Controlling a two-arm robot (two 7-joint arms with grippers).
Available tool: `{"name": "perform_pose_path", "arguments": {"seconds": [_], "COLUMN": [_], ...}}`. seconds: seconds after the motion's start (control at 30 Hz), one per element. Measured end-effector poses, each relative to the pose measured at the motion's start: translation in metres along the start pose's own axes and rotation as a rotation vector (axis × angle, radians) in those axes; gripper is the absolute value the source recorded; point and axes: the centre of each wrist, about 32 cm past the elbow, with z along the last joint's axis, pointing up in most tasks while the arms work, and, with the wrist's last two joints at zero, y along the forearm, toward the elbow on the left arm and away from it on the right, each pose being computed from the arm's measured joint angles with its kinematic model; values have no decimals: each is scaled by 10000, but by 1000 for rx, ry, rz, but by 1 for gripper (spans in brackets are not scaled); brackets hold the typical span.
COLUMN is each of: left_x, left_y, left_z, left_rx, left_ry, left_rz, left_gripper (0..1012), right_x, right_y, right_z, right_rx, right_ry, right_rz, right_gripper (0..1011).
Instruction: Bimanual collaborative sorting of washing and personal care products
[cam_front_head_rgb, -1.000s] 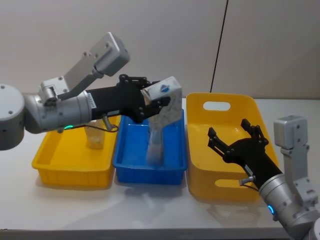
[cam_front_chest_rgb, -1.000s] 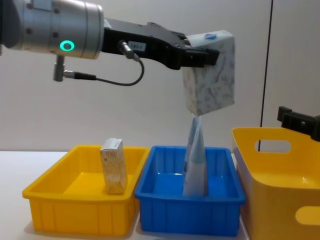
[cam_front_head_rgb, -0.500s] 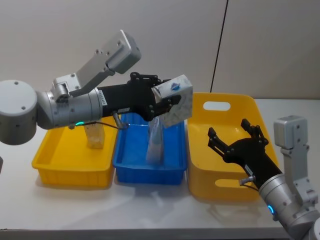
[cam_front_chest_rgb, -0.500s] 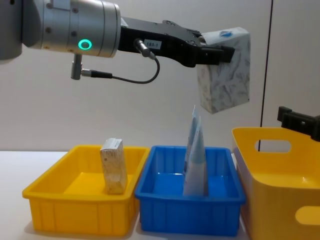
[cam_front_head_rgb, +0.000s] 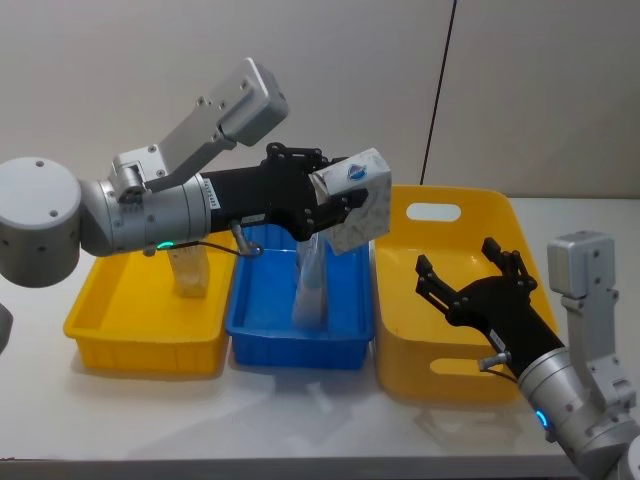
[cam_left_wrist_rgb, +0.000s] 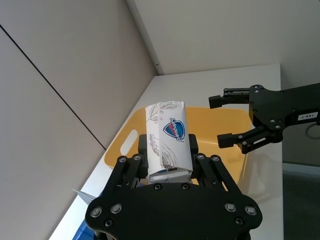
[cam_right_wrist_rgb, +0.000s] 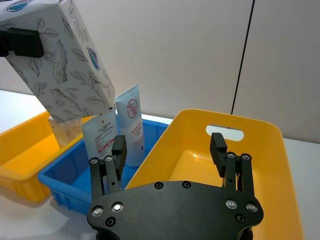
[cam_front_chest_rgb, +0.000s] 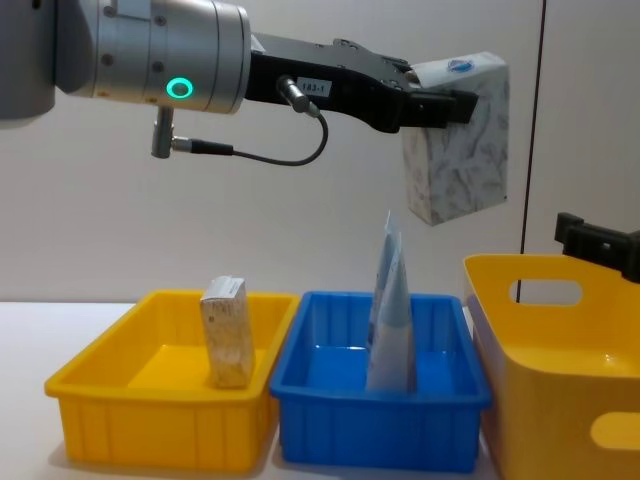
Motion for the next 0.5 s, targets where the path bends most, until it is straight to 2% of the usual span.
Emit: {"name": "perform_pose_path", "arguments": {"seconds": [0.27,0.5], "left_x": [25,92], "left_y": [-21,-64], "left_z": [4,27], "left_rx": [-5,-16], "left_ry": [-11,-33], "left_rz": [-28,-104], "left_gripper": [383,383], "right_x": [0,0], "right_y": [0,0], "right_z": [0,0], "right_rx": [0,0], "right_ry": [0,0], "right_rz": [0,0], "right_gripper": [1002,1002]}}
